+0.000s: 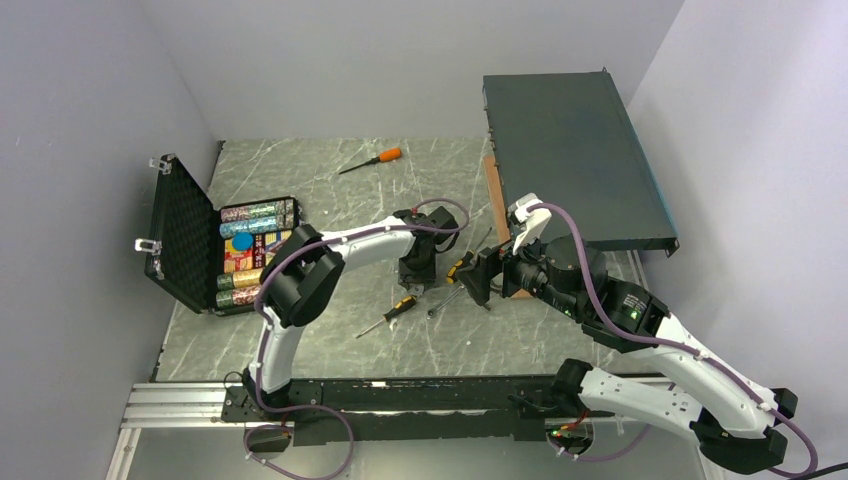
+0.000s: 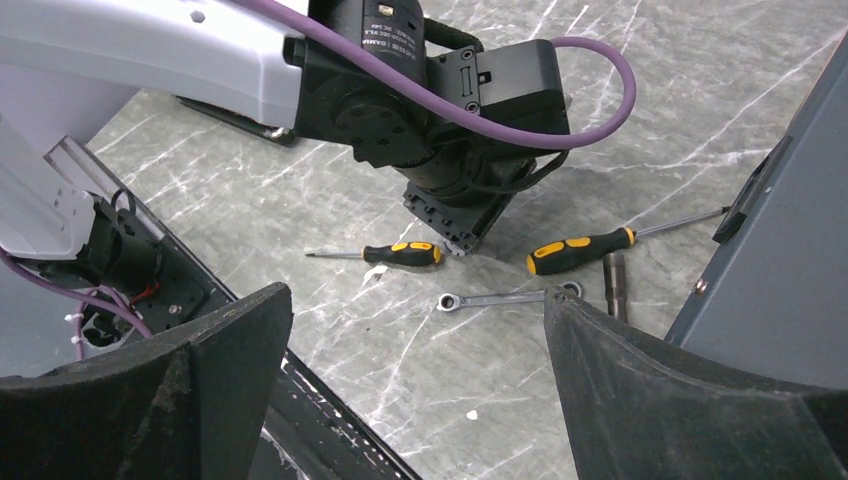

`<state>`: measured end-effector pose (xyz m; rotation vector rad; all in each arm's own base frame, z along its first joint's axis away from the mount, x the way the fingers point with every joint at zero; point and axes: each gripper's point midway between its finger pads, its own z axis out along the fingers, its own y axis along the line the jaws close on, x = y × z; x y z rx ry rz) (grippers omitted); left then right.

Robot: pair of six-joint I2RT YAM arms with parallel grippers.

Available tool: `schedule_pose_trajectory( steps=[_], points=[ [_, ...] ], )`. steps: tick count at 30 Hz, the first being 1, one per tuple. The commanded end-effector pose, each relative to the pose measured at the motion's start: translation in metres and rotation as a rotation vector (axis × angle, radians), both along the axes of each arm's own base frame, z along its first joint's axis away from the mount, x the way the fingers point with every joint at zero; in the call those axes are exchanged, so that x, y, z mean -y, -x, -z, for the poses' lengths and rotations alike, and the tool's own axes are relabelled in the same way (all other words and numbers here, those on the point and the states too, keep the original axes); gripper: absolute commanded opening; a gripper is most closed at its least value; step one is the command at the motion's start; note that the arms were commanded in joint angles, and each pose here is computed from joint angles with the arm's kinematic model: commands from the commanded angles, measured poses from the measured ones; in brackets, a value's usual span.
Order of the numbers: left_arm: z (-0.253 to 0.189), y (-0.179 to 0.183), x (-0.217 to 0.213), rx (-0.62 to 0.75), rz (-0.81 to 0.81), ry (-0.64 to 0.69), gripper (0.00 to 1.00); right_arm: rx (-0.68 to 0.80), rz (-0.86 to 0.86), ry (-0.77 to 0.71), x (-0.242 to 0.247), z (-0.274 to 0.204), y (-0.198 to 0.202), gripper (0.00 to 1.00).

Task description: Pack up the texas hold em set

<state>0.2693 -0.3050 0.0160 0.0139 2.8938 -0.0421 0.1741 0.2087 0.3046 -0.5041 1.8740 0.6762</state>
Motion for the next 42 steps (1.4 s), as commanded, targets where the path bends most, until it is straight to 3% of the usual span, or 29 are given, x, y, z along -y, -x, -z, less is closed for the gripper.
schedule_pose_trajectory(
  steps=[1, 6, 17, 23, 31, 35, 42],
  points=[
    [0.024, 0.010, -0.017, -0.038, 0.001, -0.038, 0.37, 0.012, -0.005, -0.045, -0.001, -0.009, 0.002, 0.97],
    [-0.006, -0.001, -0.024, 0.032, 0.021, -0.017, 0.27, 0.009, -0.007, -0.047, -0.002, -0.008, 0.002, 0.97],
    [-0.104, -0.007, -0.081, 0.240, -0.057, 0.024, 0.25, -0.021, -0.034, -0.089, -0.018, -0.006, 0.001, 0.96],
    [-0.152, 0.010, -0.097, 0.276, -0.152, 0.352, 0.26, -0.118, -0.049, -0.100, -0.053, 0.012, -0.009, 0.88],
    [-0.204, 0.037, -0.102, 0.290, -0.240, 0.815, 0.27, -0.124, 0.031, -0.158, -0.115, 0.030, -0.016, 0.86],
    [-0.222, 0.046, -0.101, 0.275, -0.248, 0.952, 0.27, -0.092, 0.066, -0.216, -0.139, 0.029, -0.025, 0.84],
    [-0.233, 0.055, -0.097, 0.245, -0.261, 1.092, 0.27, -0.055, 0.077, -0.260, -0.168, 0.026, -0.032, 0.74]
  ],
)
